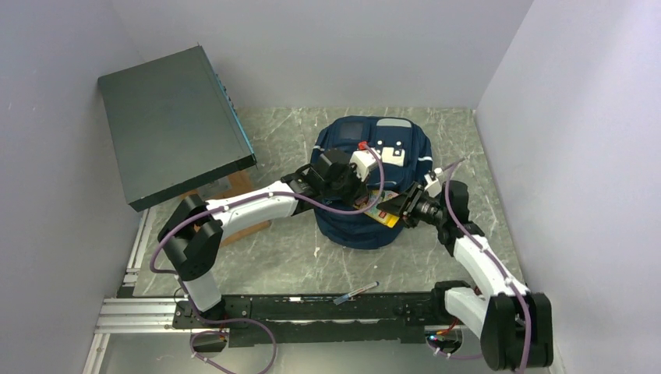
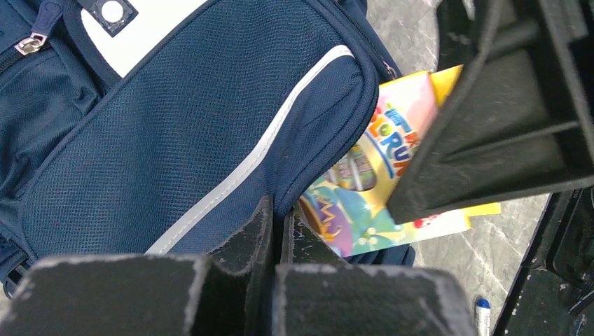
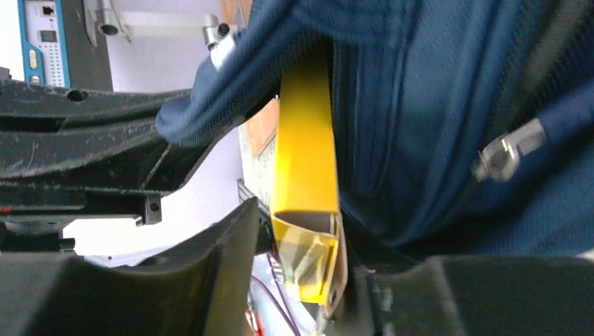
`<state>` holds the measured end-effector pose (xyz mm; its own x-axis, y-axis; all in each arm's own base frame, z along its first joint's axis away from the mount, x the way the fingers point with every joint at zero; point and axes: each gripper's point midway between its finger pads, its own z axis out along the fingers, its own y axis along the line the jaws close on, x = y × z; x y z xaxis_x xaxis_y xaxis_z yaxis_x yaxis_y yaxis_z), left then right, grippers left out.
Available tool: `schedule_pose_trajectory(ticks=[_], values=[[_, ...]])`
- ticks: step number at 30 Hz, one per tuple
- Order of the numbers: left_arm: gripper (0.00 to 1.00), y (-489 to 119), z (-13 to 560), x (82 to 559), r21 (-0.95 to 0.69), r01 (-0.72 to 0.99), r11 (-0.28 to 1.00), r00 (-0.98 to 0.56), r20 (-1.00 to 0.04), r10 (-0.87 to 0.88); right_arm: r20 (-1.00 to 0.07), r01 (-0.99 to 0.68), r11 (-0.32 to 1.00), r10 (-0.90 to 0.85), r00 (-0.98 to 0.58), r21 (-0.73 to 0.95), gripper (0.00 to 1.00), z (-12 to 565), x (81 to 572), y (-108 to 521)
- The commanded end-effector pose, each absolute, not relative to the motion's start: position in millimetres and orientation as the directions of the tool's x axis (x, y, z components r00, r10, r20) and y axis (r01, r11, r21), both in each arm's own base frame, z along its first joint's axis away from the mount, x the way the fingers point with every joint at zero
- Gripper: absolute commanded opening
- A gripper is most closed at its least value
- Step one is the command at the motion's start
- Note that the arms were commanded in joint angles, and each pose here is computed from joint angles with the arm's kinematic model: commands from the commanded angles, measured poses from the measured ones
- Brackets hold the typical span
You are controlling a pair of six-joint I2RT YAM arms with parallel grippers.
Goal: Pack the student bag
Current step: Place the stationery in the student bag.
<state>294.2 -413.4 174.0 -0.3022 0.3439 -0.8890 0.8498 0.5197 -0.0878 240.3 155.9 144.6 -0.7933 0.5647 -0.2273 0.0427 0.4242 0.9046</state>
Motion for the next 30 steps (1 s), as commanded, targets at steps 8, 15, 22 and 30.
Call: schedule_pose_trajectory(ticks=[8,15,22,30], values=[[0.0,-423,234,281,-0.153,0.869,0.471,-0.276,-0.939,0.204,-0.463,-0.117,0.609,0.45,-0.764,0.784,0.79,170,254,137],[0.0,-423,235,281,-0.156,0.869,0.469,-0.281,-0.937,0.208,-0.417,-0.076,0.572,0.493,-0.764,0.816,0.71,158,232,139],[0.0,-423,236,281,-0.157,0.87,0.467,-0.281,-0.937,0.207,-0.424,-0.055,0.614,0.475,-0.771,0.787,0.73,143,210,133],[0.0,-424,234,279,-0.165,0.873,0.46,-0.289,-0.933,0.213,-0.373,-0.081,0.502,0.516,-0.771,0.861,0.4,138,205,149]])
